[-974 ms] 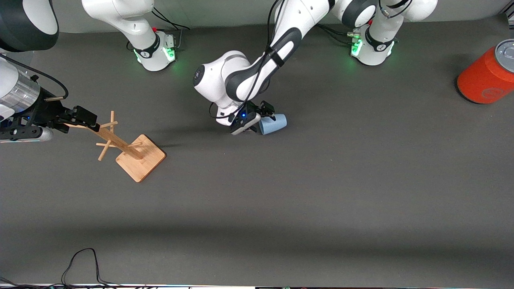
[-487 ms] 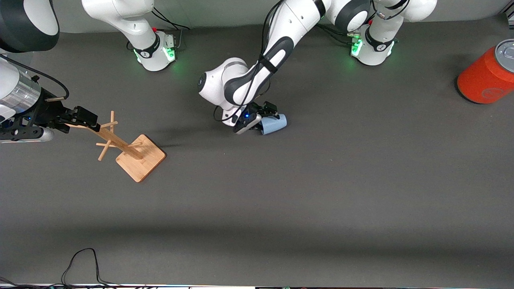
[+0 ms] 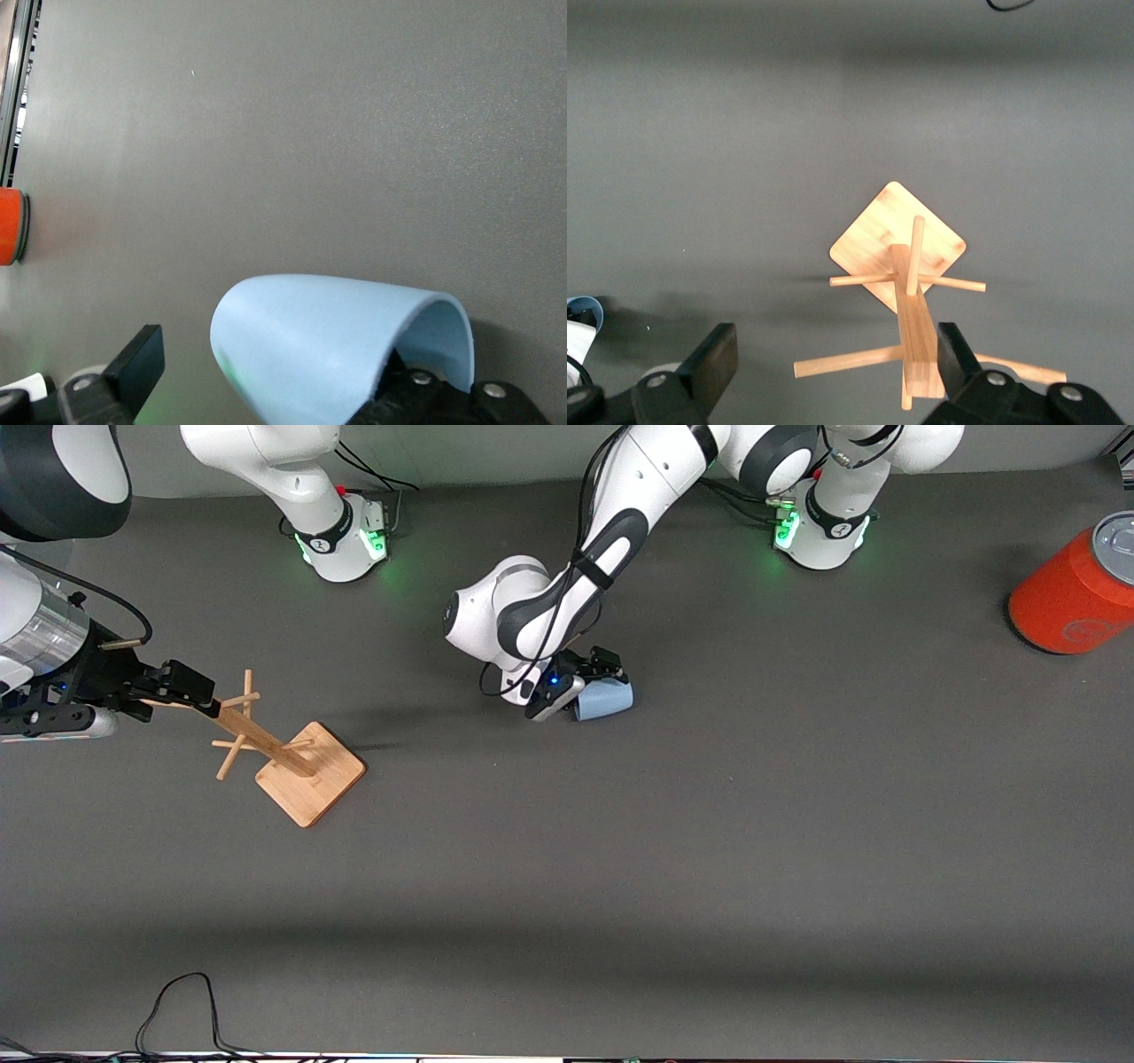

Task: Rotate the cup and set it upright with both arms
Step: 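Grasp the rim of the lying blue cup with the left gripper, then rotate the cup upright with the left gripper, opening facing up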

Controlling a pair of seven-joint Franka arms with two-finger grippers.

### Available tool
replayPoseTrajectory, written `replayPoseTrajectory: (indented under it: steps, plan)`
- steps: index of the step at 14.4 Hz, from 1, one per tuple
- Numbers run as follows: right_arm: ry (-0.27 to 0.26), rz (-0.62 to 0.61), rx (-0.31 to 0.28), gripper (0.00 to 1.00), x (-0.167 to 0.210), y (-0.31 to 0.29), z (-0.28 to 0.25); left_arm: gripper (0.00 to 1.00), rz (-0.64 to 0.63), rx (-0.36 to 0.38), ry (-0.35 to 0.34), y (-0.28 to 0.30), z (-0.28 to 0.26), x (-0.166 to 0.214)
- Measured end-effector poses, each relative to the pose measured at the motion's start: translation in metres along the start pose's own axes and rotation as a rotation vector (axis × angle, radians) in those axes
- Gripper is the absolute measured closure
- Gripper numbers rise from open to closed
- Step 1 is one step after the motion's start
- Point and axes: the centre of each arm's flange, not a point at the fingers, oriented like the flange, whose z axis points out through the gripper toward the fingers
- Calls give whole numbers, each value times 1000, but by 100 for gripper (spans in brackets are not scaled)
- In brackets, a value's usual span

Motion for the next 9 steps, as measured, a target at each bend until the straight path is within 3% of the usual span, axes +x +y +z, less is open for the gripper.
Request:
replayPoseTrajectory:
  steps: [8,9]
  plan:
    - [20,-10,0,0,3,1,2,2,-8,-23,3,-4,-10,4]
    - [21,-10,0,0,4,1,1,13,-10,-24,4,-4,-11,5]
